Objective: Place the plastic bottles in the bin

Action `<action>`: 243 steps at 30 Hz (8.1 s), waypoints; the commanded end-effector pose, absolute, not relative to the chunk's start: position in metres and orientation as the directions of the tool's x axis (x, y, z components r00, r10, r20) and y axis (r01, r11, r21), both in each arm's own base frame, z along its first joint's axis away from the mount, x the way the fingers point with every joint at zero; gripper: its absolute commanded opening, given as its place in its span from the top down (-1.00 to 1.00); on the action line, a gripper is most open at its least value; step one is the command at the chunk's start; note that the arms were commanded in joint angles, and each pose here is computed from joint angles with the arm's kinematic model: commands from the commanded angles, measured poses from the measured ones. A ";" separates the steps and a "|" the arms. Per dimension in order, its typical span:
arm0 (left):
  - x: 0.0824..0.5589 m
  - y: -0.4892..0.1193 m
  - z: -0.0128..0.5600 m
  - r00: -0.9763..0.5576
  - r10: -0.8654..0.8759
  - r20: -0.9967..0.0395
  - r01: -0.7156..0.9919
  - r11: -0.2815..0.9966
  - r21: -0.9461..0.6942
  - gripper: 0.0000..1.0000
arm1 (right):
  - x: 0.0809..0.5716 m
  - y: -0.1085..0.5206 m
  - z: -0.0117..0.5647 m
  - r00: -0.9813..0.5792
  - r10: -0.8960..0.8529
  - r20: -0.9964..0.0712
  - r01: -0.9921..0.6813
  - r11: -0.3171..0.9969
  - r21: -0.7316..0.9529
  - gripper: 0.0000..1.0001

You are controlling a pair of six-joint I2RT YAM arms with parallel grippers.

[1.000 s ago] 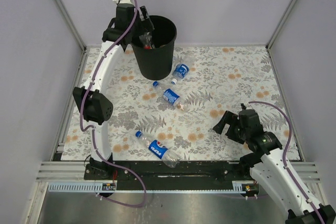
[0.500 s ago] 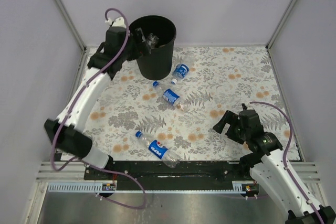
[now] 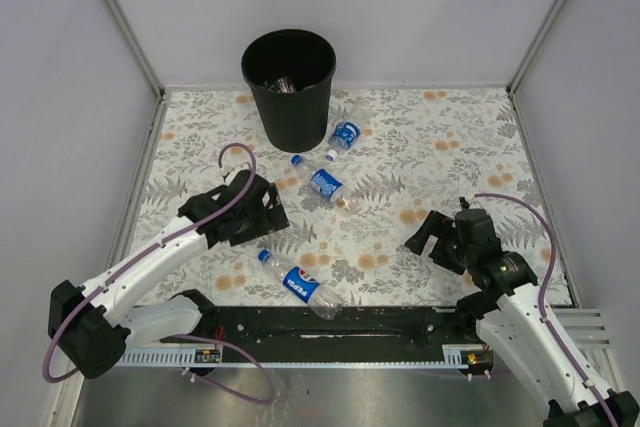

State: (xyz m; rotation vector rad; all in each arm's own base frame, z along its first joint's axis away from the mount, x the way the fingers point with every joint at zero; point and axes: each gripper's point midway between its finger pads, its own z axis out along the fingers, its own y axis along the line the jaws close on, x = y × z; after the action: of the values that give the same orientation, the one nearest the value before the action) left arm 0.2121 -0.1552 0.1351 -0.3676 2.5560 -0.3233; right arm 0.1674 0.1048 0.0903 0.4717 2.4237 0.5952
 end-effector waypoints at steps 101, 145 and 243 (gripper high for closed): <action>0.547 -0.130 0.493 0.023 -0.573 -0.819 0.162 0.810 -0.563 1.00 | 0.179 0.112 0.112 -0.757 0.450 -0.473 0.167 0.834 0.526 -0.99; 0.338 -0.228 0.136 -0.712 -0.543 -0.445 -0.280 0.801 -0.530 -0.98 | 0.168 0.099 0.106 -0.730 0.460 -0.506 0.177 0.842 0.510 -0.99; 0.341 -0.078 0.342 -0.368 -0.323 -0.872 -0.126 0.946 -0.298 -0.98 | 0.494 0.214 0.192 -0.698 0.520 -0.492 0.117 0.761 0.639 -0.99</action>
State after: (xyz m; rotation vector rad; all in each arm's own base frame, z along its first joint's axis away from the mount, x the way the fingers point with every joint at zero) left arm 0.3800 -0.0841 0.3932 -0.2345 1.7968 -0.1963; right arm 0.4528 0.2098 0.2029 0.4108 2.2508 0.7692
